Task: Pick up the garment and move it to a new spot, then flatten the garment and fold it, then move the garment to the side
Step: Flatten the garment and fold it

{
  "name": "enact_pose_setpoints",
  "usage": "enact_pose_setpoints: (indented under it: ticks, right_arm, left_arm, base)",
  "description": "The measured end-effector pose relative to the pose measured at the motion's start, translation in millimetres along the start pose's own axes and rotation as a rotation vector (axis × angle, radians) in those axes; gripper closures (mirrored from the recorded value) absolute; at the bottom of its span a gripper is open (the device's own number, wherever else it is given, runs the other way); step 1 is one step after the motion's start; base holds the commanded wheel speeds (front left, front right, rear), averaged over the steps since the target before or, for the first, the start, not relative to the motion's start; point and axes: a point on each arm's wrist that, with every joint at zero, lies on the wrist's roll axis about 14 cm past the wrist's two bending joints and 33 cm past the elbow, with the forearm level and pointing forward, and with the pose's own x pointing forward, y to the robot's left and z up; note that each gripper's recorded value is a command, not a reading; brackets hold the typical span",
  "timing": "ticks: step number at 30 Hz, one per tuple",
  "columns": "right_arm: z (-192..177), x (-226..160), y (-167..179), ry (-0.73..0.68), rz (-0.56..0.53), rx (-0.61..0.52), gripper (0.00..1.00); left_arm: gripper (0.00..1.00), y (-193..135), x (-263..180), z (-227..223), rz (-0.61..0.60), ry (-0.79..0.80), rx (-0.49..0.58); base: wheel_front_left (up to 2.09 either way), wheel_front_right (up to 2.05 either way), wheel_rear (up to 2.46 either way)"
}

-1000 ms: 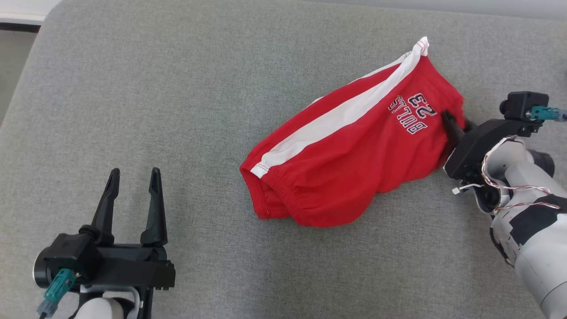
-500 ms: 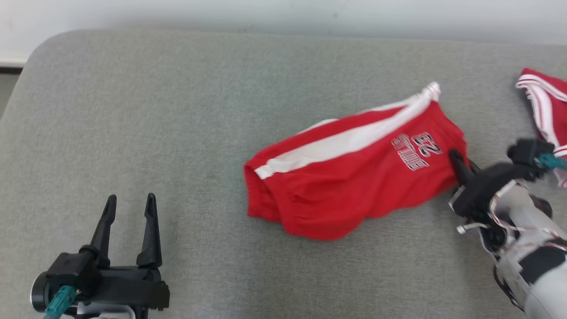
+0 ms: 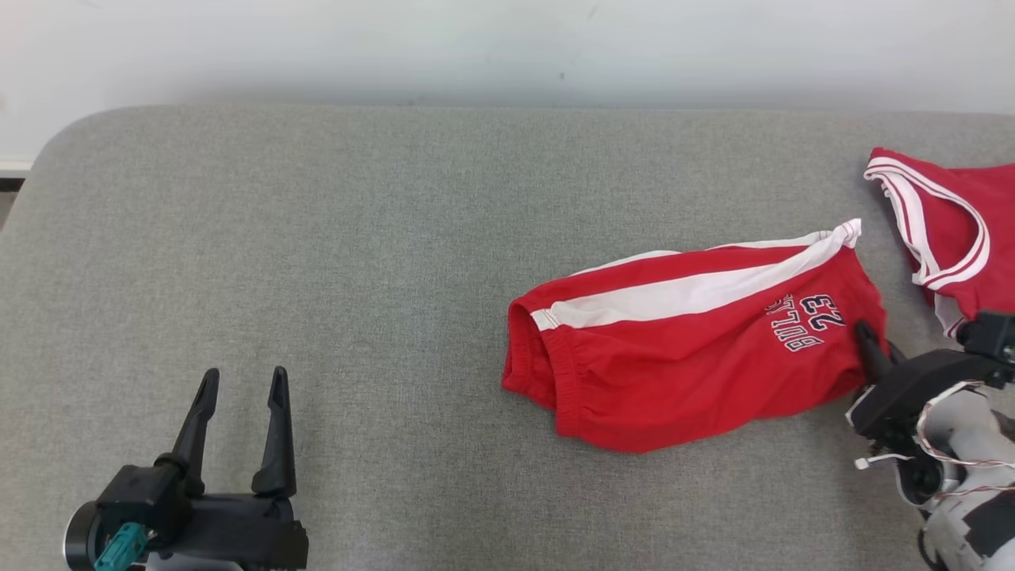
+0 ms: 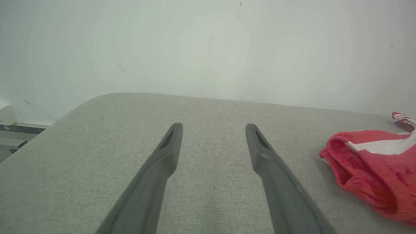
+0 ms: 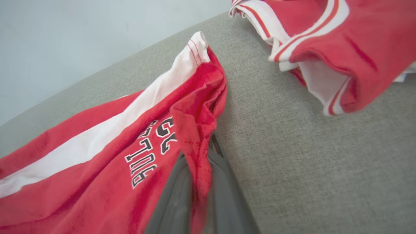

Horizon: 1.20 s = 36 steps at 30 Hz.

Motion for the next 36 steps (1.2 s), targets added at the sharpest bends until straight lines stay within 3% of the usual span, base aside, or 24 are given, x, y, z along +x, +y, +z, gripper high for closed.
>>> enact_pose_setpoints:
  ticks: [7, 16, 26, 36]
  right_arm:
    - [14.0, -6.6, 36.2, -0.072, 0.104, -0.037, 1.0]
    - [17.3, -19.2, 118.9, -0.125, 0.346, -0.104, 1.0]
    - [-46.3, -40.6, 202.2, -0.012, 0.597, -0.19, 1.0]
    - [-103.1, -53.0, 232.0, 0.082, 0.665, -0.156, 1.0]
  left_arm:
    - [0.0, 2.1, -9.1, 3.7, 0.005, -0.005, 0.006]
    - [0.0, 4.5, -15.8, 8.6, 0.012, -0.017, -0.003]
    - [0.0, 16.3, -22.4, 10.2, 0.059, -0.022, -0.023]
    - [0.0, 24.7, -29.1, 5.6, 0.095, -0.006, -0.03]
  base:
    - [0.0, 0.0, 0.0]
    - [0.0, 0.0, 0.0]
    - [0.0, 0.0, 0.0]
    - [0.0, 0.0, 0.0]
